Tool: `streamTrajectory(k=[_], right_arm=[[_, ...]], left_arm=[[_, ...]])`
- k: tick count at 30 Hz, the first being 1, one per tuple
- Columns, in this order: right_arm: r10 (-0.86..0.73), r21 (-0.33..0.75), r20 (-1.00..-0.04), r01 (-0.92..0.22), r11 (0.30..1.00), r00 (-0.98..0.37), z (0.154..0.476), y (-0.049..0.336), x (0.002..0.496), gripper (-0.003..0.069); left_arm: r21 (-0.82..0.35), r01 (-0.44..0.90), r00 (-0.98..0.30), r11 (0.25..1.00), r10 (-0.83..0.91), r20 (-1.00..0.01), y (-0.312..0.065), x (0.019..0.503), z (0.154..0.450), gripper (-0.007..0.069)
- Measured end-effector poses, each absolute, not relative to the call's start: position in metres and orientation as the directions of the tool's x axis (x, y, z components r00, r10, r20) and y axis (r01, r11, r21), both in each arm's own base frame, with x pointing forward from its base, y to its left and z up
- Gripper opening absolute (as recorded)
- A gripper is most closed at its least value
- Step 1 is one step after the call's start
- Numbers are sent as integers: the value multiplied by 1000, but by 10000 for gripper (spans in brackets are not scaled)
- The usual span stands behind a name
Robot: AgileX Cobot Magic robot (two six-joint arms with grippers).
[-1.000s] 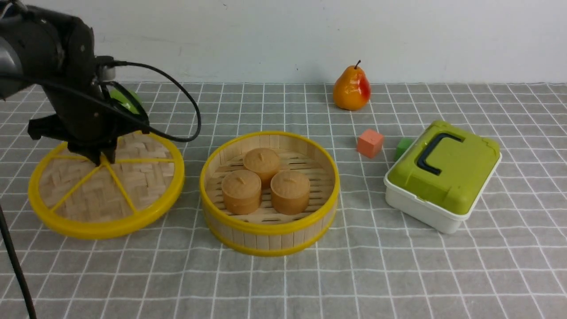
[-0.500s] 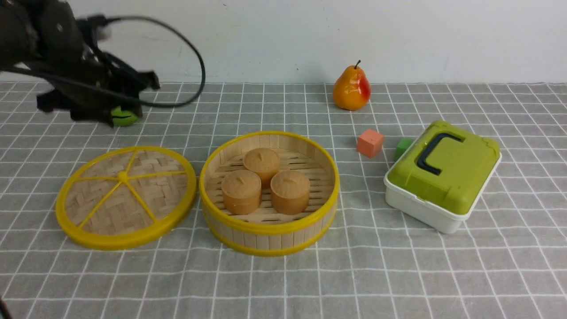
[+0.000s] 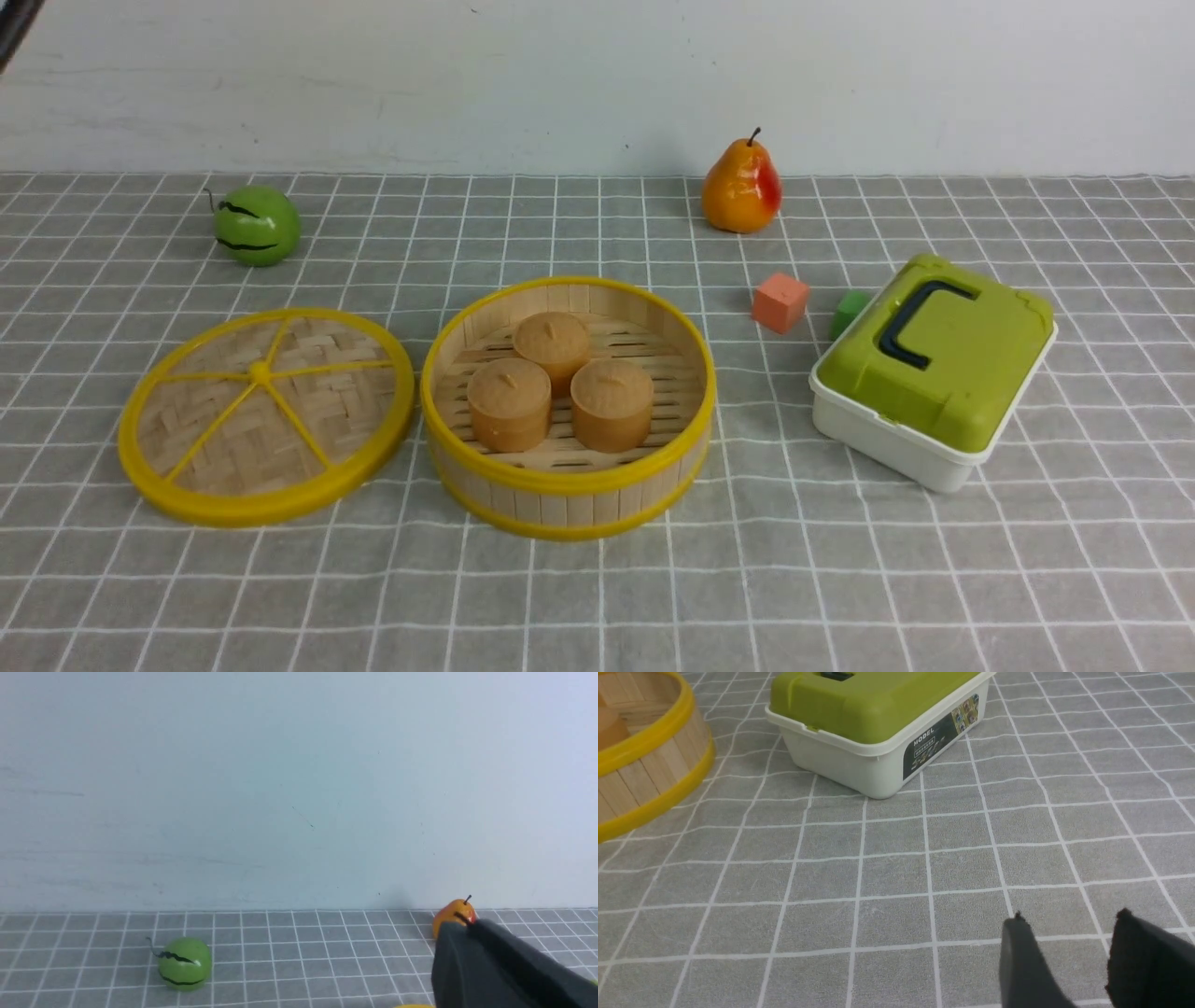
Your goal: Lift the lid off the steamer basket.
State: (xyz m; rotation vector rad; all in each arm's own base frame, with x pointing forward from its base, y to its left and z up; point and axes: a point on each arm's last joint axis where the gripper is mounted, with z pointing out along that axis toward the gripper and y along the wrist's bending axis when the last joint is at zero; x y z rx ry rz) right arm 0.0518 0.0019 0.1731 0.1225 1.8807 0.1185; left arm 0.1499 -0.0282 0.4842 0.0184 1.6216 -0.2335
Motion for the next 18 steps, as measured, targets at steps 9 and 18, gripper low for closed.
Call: streamTrajectory(k=[9, 18], right_arm=[[144, 144, -941, 25, 989, -307, 173, 2, 52, 241], [144, 144, -941, 25, 989, -307, 173, 2, 52, 241]], left_arm=[[-87, 174, -23, 981, -84, -996, -13, 76, 340, -13], [-137, 179, -136, 974, -114, -984, -13, 66, 221, -13]])
